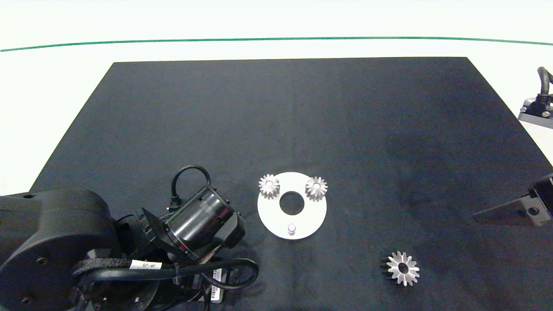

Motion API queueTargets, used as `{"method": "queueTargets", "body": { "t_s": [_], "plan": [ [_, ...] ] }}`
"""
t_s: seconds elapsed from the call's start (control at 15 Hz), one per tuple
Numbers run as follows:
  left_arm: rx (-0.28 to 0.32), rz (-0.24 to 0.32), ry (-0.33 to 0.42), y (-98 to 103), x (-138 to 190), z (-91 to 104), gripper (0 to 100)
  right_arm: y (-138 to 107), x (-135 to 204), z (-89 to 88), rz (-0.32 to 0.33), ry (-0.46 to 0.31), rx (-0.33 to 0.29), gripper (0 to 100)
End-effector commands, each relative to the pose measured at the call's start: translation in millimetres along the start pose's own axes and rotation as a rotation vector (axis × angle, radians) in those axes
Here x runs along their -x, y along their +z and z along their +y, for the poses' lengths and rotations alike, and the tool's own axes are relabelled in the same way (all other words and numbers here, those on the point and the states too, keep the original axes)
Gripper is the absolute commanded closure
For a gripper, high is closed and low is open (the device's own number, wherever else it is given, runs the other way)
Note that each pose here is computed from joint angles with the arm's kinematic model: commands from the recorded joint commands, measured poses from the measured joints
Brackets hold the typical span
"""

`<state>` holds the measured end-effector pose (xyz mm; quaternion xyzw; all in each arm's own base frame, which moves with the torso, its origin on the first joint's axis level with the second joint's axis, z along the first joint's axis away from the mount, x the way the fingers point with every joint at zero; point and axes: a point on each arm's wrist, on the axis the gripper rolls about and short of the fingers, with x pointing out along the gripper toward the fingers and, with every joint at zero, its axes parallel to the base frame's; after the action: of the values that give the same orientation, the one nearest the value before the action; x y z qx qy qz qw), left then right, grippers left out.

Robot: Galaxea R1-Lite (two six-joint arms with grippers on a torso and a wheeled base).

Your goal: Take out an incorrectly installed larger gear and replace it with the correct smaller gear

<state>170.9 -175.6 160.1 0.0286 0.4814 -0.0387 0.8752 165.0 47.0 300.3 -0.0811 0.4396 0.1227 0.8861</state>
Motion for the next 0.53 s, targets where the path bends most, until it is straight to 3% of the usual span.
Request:
{"method": "queueTargets", "body": {
  "t_s": [0.07,0.53],
  "plan": [
    [0.020,0.002,0.004,-0.5,-0.6,0.1,13,-0.3,-0.3,0.1,0.005,0.001,0.001,0],
    [0.020,0.005,0.006,-4.0,-3.0,1.1,26,-0.3,-0.3,0.2,0.005,0.005,0.001,0]
  ]
}}
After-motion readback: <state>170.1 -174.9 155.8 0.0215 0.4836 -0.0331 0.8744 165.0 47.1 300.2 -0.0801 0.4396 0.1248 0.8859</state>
